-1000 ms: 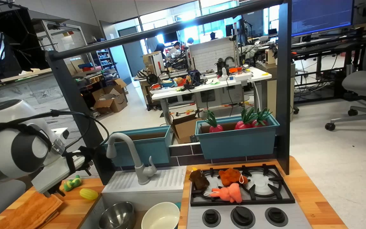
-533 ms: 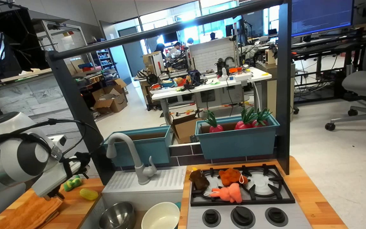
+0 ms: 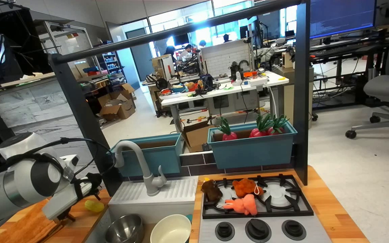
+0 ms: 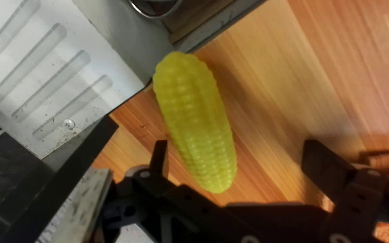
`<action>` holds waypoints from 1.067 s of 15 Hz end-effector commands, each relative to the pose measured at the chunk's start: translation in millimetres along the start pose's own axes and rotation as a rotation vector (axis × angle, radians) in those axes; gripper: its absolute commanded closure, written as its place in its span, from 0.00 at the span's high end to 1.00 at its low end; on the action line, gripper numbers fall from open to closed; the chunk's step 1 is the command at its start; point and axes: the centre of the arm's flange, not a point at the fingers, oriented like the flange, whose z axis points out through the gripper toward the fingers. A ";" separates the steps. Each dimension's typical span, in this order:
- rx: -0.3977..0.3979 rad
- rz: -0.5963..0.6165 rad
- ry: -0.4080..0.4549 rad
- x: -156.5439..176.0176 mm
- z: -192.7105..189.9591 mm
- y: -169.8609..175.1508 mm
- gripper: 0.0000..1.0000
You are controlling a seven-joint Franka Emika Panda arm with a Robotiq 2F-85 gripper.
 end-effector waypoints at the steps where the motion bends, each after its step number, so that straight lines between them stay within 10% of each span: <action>1: -0.008 0.023 -0.024 2.2 10.1 7.0 0.75; 10: -0.093 0.065 0.044 -46.8 -59.1 -8.3 0.12; 16: -0.239 0.179 0.025 -123.8 -89.0 17.8 0.08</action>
